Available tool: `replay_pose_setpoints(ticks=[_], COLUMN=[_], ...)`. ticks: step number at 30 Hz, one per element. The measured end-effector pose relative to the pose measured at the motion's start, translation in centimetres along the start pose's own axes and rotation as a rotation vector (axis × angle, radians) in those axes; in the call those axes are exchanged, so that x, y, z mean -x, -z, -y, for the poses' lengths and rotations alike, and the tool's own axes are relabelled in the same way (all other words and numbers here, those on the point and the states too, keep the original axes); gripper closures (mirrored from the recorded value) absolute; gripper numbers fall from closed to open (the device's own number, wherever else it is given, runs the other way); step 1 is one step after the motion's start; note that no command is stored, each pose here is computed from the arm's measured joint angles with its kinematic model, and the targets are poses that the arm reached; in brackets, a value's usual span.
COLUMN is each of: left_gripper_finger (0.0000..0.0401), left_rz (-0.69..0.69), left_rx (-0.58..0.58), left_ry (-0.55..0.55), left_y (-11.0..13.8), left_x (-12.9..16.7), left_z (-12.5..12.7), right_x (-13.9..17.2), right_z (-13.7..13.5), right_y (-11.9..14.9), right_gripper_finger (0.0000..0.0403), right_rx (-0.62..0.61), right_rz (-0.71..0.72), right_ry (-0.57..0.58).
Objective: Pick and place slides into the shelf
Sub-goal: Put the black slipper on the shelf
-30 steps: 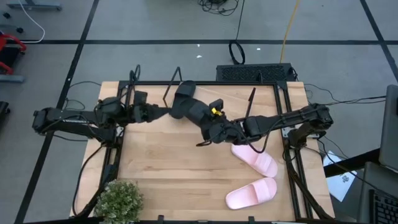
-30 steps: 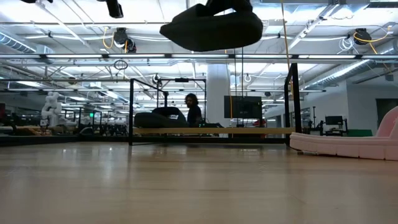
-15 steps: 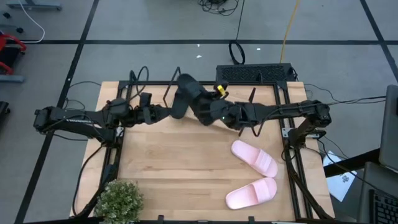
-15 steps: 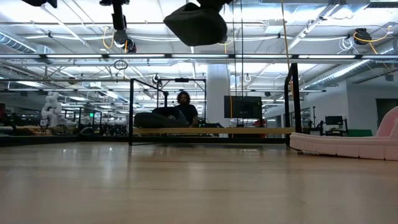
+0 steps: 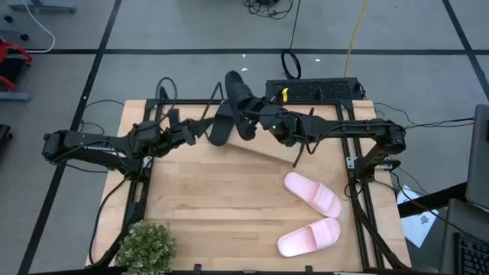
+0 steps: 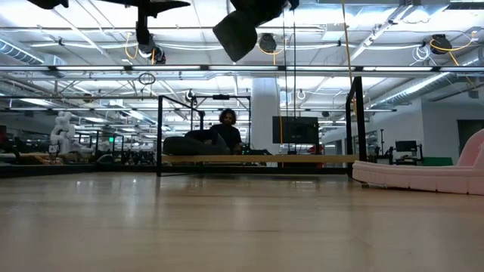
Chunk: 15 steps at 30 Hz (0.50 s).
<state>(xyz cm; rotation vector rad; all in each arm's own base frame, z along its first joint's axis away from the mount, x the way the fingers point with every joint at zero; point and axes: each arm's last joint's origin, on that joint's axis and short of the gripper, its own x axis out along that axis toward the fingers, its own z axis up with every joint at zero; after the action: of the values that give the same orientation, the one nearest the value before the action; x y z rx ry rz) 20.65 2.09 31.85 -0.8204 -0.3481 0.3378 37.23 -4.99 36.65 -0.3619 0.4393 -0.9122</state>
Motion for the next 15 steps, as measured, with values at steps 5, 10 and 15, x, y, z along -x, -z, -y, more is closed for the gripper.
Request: replay_pose_setpoints(ticks=[5,10,15], left_gripper_finger=[0.0352,0.0352,0.0352], left_rz=[0.147,0.162,0.015], left_rx=[-0.248,-0.400,-0.544], left_ry=[0.013,0.029,0.025], left_y=[-1.1,-1.6,-1.6], left_x=[0.1,0.0,-1.1], left_z=[0.7,1.4,2.5], right_x=[-0.2,-0.6,-0.9], right_z=[-0.3,-0.7,-0.5], right_y=[0.0,0.3,0.4], right_gripper_finger=[0.0403,0.0403,0.0403], right_rx=[-0.136,-0.177,-0.182], right_rz=[0.016,0.002,-0.002], right_ry=[-0.174,-0.231,-0.270])
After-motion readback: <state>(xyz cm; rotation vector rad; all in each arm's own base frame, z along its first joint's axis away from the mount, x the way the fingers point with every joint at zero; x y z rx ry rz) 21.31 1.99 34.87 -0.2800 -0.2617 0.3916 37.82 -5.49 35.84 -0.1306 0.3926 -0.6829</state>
